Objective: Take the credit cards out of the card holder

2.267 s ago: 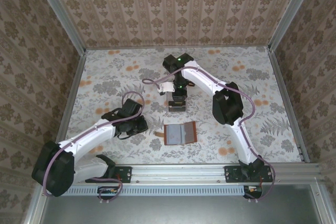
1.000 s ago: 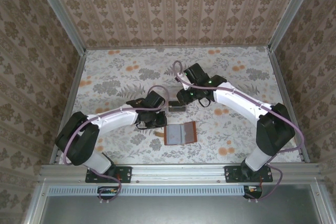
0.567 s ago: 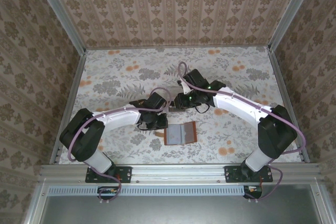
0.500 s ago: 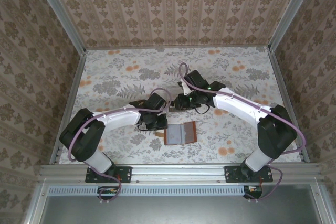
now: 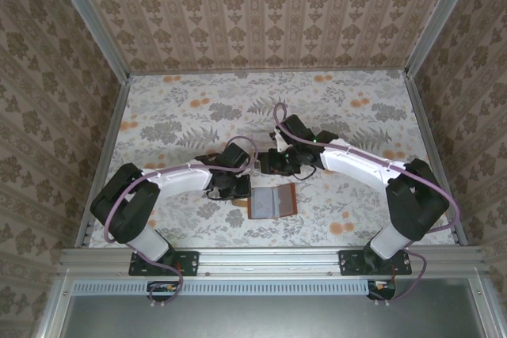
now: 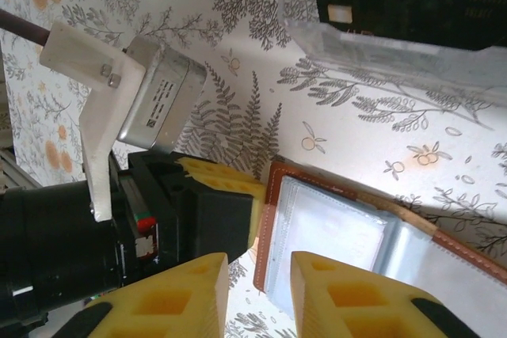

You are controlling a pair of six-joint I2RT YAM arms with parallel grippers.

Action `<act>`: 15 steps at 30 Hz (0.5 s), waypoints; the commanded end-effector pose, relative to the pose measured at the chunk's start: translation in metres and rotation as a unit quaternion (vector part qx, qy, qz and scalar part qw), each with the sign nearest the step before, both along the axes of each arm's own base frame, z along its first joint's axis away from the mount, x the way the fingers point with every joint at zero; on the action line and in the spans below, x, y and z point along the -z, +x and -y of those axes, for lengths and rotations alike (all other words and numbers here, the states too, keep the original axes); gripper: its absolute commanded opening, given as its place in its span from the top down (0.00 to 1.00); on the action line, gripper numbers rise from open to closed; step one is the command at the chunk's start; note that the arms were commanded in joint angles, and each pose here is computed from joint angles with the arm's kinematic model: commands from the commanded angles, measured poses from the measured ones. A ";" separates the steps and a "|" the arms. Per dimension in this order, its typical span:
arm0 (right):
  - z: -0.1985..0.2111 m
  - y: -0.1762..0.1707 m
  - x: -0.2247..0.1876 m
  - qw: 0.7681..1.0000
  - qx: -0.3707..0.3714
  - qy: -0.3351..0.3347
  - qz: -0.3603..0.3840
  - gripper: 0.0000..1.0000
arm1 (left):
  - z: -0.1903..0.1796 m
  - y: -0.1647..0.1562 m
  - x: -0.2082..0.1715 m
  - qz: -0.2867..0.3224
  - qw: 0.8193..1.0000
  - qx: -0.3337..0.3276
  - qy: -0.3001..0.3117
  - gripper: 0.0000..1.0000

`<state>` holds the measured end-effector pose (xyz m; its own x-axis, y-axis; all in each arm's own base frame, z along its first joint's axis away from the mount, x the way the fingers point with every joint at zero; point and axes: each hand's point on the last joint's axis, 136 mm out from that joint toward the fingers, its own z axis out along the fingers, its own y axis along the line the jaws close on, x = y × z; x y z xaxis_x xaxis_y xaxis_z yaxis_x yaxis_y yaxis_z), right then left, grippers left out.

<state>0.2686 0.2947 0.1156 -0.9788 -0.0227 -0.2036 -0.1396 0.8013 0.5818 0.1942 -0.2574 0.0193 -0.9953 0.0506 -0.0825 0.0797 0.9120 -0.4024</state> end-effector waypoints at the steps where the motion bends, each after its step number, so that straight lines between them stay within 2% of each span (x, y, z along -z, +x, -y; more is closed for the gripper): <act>1: -0.008 -0.015 0.014 0.999 -0.002 0.010 -0.039 0.75 | -0.004 -0.010 0.011 -0.018 1.000 0.010 0.010 0.89; 8: -0.013 -0.034 0.030 0.998 -0.009 0.004 -0.064 0.78 | -0.006 -0.012 0.010 -0.019 1.000 0.009 0.010 0.90; 15: -0.015 -0.046 0.039 0.997 -0.014 -0.001 -0.080 0.78 | -0.001 -0.007 -0.014 0.003 1.000 0.010 -0.007 0.89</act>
